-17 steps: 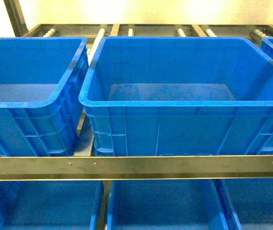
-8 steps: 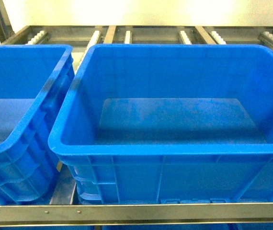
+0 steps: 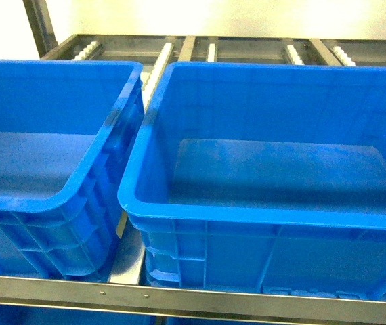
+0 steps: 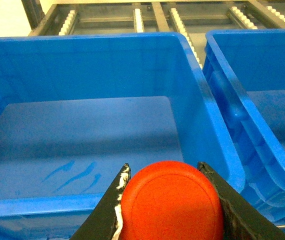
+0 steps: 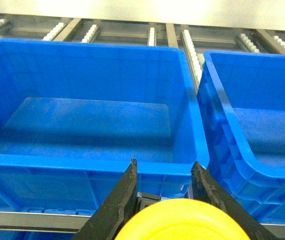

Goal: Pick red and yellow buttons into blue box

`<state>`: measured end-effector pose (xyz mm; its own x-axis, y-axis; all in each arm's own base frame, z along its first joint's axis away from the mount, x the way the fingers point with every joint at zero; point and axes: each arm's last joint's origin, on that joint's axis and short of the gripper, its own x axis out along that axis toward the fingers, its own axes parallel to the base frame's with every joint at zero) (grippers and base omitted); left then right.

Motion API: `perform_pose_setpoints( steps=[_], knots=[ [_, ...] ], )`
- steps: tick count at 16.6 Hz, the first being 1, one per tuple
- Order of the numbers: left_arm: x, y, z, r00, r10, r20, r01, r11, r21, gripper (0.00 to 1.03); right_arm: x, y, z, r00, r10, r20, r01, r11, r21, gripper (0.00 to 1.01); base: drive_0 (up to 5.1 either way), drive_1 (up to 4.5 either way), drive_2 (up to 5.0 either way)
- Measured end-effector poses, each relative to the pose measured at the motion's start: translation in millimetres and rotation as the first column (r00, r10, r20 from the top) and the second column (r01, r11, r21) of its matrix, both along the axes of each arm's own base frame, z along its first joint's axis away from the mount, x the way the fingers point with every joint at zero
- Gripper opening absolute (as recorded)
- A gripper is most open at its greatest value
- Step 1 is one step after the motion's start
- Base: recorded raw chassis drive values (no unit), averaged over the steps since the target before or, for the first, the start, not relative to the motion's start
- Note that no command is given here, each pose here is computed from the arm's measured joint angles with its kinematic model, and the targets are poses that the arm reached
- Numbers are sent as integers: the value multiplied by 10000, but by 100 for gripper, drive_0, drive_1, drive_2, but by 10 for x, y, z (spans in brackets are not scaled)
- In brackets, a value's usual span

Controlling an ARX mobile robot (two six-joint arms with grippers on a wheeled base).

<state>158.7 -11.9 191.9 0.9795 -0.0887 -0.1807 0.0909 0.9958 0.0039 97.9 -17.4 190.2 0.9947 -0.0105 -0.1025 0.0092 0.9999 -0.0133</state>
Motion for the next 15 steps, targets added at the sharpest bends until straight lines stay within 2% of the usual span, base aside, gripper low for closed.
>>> perform_pose_setpoints(
  steps=[2,6,10,11,15],
  knots=[
    [0,-5,0,10000,-60,0,60,10000,-6,32,0,-1,-1,10000,-19,-8,19,10000,0,29,0,0,0],
    [-3,-6,5,10000,-69,38,69,10000,-6,32,0,-1,1,10000,-19,11,19,10000,-4,29,-6,228,-239],
    [-2,-5,2,10000,-64,19,64,10000,-8,32,0,-1,0,10000,-19,0,19,10000,-2,29,1,434,-432],
    [-2,-5,4,10000,-64,38,64,10000,-9,32,0,0,0,10000,-15,0,15,10000,-2,29,0,0,0],
    [1,-2,-2,10000,-23,-15,23,10000,-1,32,1,-1,-1,10000,0,-11,0,10000,3,29,485,-254,-254]
  ],
)
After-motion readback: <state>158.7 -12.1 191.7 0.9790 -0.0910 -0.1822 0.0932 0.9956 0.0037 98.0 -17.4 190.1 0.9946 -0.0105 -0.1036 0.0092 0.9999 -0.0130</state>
